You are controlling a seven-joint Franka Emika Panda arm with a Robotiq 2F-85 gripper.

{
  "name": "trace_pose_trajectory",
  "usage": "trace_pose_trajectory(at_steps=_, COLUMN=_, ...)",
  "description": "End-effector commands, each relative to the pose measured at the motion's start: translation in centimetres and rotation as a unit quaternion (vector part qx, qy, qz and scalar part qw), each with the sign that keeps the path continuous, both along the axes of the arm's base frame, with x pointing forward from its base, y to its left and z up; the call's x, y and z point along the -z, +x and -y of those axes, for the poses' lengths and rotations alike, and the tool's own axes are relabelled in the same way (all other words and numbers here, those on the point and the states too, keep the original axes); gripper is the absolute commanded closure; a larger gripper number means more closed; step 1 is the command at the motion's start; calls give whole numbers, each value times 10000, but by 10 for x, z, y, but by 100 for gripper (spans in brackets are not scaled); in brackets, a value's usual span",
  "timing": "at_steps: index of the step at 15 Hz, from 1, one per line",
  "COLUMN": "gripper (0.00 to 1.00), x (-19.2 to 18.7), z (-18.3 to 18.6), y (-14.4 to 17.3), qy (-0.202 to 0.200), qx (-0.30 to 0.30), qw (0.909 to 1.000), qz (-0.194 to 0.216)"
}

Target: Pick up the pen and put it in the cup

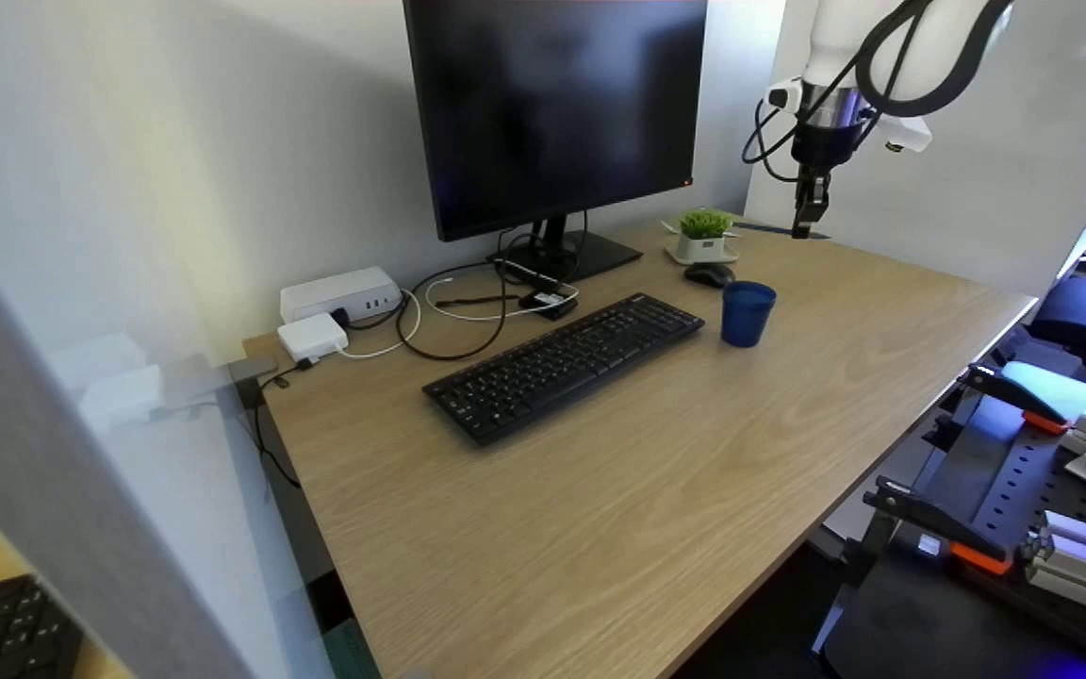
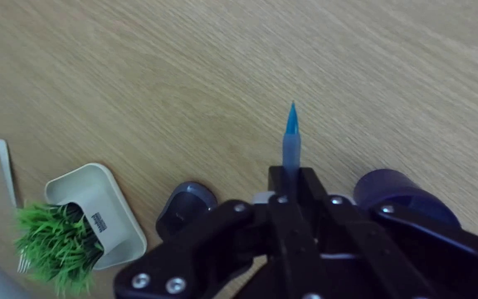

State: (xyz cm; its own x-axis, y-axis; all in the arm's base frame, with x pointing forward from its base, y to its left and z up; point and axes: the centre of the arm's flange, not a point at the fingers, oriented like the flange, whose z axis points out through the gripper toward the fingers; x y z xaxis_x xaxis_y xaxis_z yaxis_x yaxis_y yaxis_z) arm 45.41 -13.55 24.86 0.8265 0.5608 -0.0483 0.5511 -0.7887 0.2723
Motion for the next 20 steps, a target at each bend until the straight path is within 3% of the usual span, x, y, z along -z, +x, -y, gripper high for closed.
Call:
trace_pose_trajectory(at_steps=1, gripper=97, x=-17, z=-34, y=-15, qy=-559, qx=-238, qw=9980, qz=184)
trace_pose_trajectory(at_steps=11, gripper=97, x=-33, z=-102, y=-32, qy=-1677, qx=-952, qw=9803, qz=416)
trace_pose_trajectory(at_steps=15, gripper=97, x=-29, z=-112, y=-40, qy=-2147, qx=-1104, qw=9704, qz=-50)
trace_pose_trajectory(at_steps=20, gripper=97, x=-8, z=-117, y=-55, qy=-2793, qx=-1283, qw=9483, qz=-795)
